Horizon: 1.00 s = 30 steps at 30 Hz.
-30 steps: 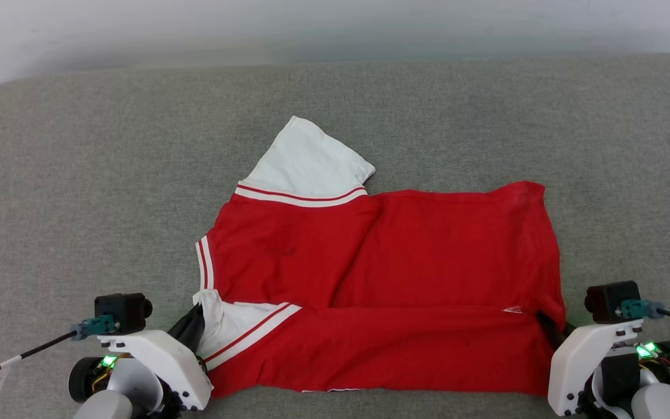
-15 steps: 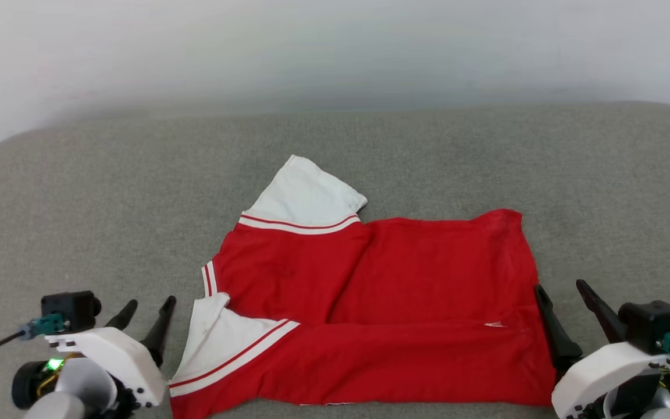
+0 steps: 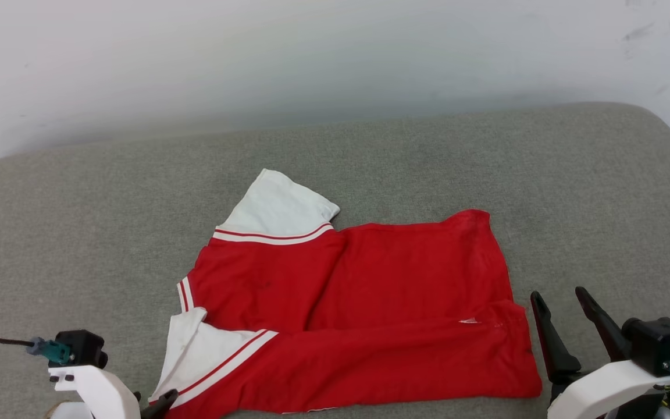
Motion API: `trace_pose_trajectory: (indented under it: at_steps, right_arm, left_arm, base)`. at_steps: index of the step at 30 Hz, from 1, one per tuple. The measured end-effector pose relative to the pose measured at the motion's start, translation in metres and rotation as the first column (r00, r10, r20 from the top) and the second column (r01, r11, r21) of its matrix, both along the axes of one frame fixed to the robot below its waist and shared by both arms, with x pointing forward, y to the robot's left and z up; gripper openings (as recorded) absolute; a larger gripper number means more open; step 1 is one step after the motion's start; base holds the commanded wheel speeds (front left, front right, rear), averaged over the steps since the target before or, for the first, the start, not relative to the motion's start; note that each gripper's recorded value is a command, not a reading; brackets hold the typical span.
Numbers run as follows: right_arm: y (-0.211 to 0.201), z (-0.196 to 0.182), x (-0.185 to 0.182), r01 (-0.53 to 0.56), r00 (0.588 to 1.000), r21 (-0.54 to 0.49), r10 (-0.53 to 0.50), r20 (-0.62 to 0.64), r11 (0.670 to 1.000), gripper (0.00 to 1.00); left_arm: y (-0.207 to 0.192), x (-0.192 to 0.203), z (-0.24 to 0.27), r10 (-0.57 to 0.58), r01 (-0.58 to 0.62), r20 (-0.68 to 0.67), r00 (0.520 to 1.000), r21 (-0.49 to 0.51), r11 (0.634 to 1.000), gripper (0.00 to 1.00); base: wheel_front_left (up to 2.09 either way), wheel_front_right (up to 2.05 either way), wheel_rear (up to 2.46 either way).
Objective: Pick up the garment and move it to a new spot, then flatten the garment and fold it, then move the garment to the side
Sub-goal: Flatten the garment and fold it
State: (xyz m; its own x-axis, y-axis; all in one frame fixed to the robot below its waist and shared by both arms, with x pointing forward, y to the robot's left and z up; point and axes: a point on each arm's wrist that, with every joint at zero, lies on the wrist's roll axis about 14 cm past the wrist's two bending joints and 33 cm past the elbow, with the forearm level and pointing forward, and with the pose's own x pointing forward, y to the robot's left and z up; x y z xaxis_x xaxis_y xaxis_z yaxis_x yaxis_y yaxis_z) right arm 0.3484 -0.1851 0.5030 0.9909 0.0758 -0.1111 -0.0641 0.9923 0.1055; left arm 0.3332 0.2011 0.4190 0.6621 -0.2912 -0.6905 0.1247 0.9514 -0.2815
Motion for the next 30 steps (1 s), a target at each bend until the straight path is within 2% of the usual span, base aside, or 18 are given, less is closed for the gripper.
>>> trace_pose_trajectory:
  at_steps: [6,11,13,14,18,22,25,30]
  right_arm:
    - [-0.004,-0.011,0.0,0.025,0.999,0.012,-0.024,-0.041,1.0,1.0]
    - [-0.015,-0.022,0.001,0.064,0.995,0.016,-0.062,-0.08,0.998,1.0]
    - [-0.019,-0.025,0.002,0.075,0.993,0.015,-0.074,-0.093,0.997,1.0]
    - [-0.021,-0.025,0.002,0.081,0.992,0.015,-0.079,-0.097,0.997,1.0]
    - [-0.028,-0.028,0.001,0.102,0.987,0.009,-0.1,-0.125,0.995,1.0]
    - [-0.026,-0.043,-0.004,0.082,0.97,0.018,-0.076,-0.231,0.996,1.0]
    - [-0.026,-0.066,-0.014,0.059,0.929,0.018,-0.049,-0.368,0.998,1.0]
    - [-0.016,-0.105,-0.034,-0.004,0.82,0.031,0.021,-0.572,1.0,1.0]
  left_arm:
    - [-0.004,-0.018,-0.038,0.001,-0.005,-0.198,0.98,-0.019,1.0,1.0]
    - [-0.014,-0.021,-0.054,-0.051,0.042,-0.283,0.958,-0.036,0.998,1.0]
    - [-0.016,-0.022,-0.058,-0.067,0.057,-0.308,0.949,-0.042,0.997,0.23]
    - [-0.017,-0.021,-0.059,-0.073,0.062,-0.311,0.948,-0.044,0.997,0.0]
    - [-0.024,-0.018,-0.059,-0.08,0.063,-0.285,0.955,-0.068,0.996,0.0]
    - [-0.023,-0.011,-0.051,-0.054,0.04,-0.217,0.975,-0.069,0.997,0.0]
    - [-0.02,-0.007,-0.039,-0.034,0.026,-0.153,0.988,-0.059,0.998,0.0]
    - [-0.018,-0.003,-0.018,-0.026,0.023,-0.065,0.998,-0.041,0.999,0.0]
  base:
    - [0.0,0.0,0.0]
    - [0.0,0.0,0.0]
    - [0.0,0.0,0.0]
    - [0.0,0.0,0.0]
    - [0.0,0.0,0.0]
    - [0.0,0.0,0.0]
    - [0.0,0.0,0.0]
    - [0.0,0.0,0.0]
